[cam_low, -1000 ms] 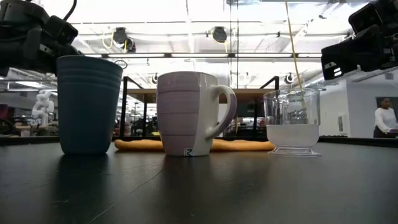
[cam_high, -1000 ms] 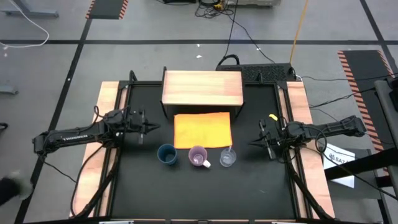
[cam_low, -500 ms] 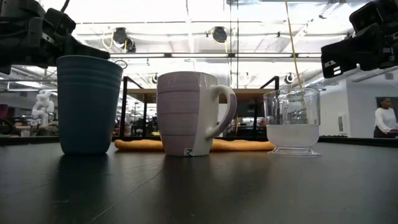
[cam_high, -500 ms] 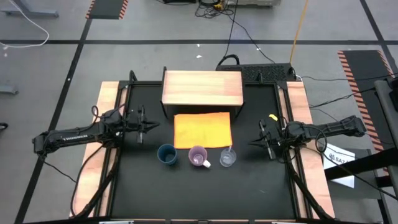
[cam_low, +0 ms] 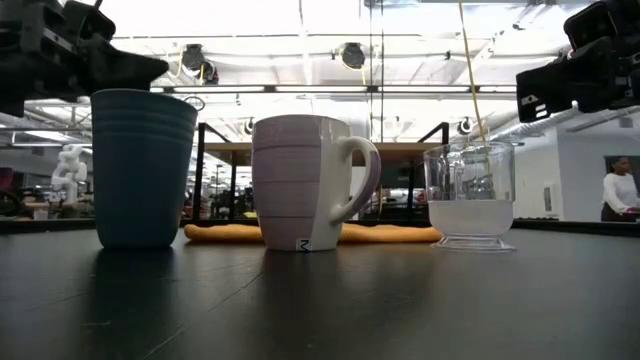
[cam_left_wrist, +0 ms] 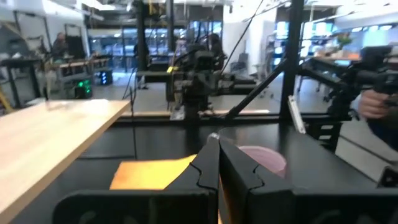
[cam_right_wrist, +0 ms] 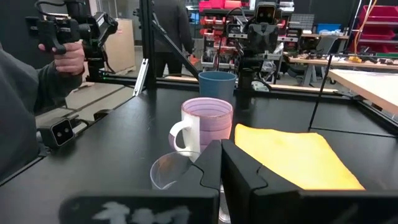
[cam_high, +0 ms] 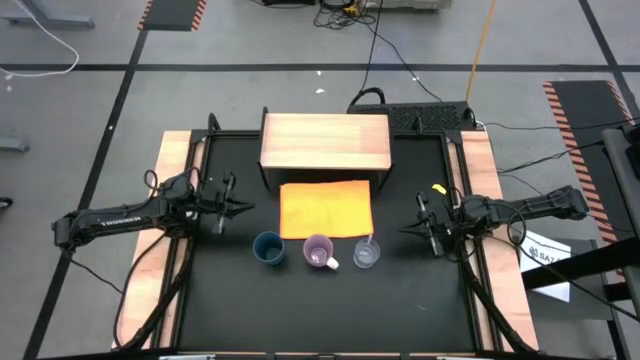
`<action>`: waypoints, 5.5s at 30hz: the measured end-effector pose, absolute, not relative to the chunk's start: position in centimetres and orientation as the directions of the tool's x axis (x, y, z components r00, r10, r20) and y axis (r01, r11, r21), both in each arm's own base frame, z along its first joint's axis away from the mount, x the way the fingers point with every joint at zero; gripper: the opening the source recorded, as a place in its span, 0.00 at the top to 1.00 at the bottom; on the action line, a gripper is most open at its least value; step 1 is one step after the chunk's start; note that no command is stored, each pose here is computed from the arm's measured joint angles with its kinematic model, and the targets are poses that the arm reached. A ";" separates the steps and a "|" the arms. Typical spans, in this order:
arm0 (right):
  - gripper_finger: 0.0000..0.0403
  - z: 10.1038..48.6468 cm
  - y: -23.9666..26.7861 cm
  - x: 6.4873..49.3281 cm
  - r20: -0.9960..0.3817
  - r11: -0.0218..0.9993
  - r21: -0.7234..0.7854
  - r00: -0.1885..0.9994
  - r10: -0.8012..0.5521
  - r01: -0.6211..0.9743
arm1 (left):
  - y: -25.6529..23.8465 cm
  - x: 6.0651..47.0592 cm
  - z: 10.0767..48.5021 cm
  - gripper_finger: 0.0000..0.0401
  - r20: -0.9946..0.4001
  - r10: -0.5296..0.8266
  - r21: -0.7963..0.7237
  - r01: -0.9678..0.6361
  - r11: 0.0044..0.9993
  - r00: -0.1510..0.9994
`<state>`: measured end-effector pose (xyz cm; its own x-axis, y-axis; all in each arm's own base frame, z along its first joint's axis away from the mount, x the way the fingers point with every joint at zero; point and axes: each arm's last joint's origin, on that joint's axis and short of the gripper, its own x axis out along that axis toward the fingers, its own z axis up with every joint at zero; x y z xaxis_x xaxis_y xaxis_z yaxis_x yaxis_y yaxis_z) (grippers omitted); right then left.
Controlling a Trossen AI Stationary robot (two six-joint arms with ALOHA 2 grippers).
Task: Stack small to large cups/mugs on shelf
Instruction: Put the blue cup on the shelf
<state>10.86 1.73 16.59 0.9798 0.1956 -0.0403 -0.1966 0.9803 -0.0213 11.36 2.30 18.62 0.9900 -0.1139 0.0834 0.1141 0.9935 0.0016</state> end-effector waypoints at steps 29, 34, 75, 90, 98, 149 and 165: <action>1.00 16.6 1.7 10.9 -0.040 0.978 -0.063 0.980 0.195 -0.197 | 2.2 11.2 20.2 0.97 0.206 -0.144 0.011 0.144 0.989 0.968; 1.00 16.6 1.7 10.9 -0.036 0.978 -0.069 0.980 0.195 -0.197 | 2.1 11.0 22.1 0.97 0.250 -0.148 0.005 0.152 0.988 0.957; 1.00 16.7 1.7 10.9 -0.034 0.976 -0.092 0.980 0.195 -0.197 | 1.5 11.1 24.4 0.97 0.252 -0.191 -0.072 0.216 0.974 0.949; 1.00 16.9 1.7 10.9 -0.007 0.977 -0.091 0.981 0.194 -0.194 | 1.0 13.0 26.3 0.97 0.157 -0.254 -0.057 0.265 0.963 0.954; 1.00 17.0 1.7 10.9 -0.003 0.977 -0.091 0.981 0.194 -0.194 | 0.2 14.9 29.1 0.97 0.084 -0.319 0.003 0.320 0.947 0.944; 1.00 16.9 1.7 10.9 -0.011 0.976 -0.101 0.981 0.194 -0.195 | 0.4 19.0 33.2 0.99 -0.340 -0.222 -0.064 0.213 0.975 0.914; 1.00 16.8 1.7 10.9 -0.016 0.976 -0.097 0.981 0.194 -0.195 | 0.2 19.8 34.6 1.00 -0.559 -0.221 0.000 0.266 0.964 0.799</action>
